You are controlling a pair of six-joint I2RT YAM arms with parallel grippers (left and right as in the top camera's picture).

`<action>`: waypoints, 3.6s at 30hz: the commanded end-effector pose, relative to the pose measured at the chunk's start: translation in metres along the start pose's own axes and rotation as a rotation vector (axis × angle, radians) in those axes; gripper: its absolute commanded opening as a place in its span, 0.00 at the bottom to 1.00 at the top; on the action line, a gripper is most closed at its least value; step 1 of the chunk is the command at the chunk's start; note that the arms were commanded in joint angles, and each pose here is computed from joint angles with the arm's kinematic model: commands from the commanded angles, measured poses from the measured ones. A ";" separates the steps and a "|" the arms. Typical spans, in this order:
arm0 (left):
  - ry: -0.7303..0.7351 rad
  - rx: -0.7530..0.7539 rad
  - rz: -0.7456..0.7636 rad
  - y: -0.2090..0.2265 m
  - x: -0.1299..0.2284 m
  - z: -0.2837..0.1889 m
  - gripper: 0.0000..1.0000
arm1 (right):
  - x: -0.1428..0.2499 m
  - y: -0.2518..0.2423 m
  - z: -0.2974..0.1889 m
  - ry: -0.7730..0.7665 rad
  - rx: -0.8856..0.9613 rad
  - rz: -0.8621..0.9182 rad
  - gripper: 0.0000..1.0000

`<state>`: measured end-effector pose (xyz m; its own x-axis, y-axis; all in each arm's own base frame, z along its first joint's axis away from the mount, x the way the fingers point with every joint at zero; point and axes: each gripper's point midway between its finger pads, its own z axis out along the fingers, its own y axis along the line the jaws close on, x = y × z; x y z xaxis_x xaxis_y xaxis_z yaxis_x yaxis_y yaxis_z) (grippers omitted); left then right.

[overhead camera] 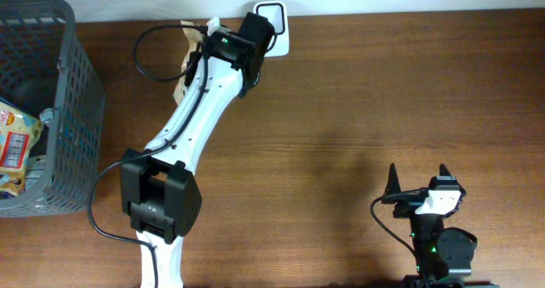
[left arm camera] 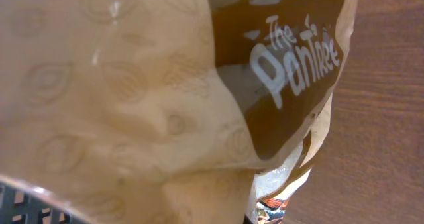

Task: Scan the item barcode
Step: 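Lift the Pantree bag out and carry it toward the white scanner, then lower the bag onto the table beside the scanner and release, then return the left gripper to the basket and grasp the blue bottle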

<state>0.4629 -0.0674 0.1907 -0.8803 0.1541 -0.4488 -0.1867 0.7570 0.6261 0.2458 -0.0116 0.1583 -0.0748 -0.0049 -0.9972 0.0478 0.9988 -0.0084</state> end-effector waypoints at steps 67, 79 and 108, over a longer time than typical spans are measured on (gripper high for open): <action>-0.116 0.471 -0.422 0.156 -0.080 -0.022 0.99 | 0.003 0.000 0.000 0.006 0.003 -0.003 0.98; -0.011 0.241 -0.805 0.315 -0.012 0.058 0.99 | 0.003 0.000 0.000 0.006 0.003 -0.003 0.98; 0.383 0.482 -0.583 0.286 0.101 0.131 1.00 | 0.003 0.000 0.000 0.006 0.003 -0.003 0.98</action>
<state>0.3602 0.2694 0.2453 -0.7094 -0.6284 -0.3192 -0.6821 0.7261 0.0863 0.2458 -0.0116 0.1583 -0.0748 -0.0041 -0.9972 0.0475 0.9988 -0.0077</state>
